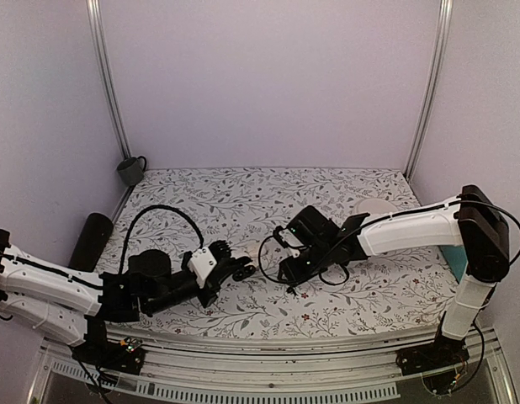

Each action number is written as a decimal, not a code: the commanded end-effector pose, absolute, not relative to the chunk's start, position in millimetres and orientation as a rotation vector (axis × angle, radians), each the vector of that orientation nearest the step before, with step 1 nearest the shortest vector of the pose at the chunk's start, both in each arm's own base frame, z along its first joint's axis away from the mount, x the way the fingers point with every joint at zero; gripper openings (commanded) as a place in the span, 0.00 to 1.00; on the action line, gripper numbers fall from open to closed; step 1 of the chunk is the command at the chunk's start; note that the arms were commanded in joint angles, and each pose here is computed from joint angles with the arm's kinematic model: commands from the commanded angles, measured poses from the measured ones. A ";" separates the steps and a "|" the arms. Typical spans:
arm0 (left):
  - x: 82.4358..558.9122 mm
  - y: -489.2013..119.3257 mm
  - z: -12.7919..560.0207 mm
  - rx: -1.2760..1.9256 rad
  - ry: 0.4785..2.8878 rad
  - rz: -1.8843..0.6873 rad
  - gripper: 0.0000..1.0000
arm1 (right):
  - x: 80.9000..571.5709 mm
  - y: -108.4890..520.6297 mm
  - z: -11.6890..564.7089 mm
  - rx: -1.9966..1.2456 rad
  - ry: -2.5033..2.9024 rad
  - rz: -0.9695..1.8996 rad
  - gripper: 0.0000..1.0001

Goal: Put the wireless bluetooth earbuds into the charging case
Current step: Pick up the right earbud from the center of the board.

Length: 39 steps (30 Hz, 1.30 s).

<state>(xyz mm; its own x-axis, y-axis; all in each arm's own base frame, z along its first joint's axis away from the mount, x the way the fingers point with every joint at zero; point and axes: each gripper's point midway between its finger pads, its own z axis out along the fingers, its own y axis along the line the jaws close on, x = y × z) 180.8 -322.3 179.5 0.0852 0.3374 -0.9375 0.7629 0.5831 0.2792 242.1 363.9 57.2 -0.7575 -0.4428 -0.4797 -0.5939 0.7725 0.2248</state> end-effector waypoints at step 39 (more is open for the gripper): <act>184.4 -318.4 201.8 0.912 1.493 -0.418 0.00 | 224.8 346.6 1.3 -1.297 2.508 0.240 0.31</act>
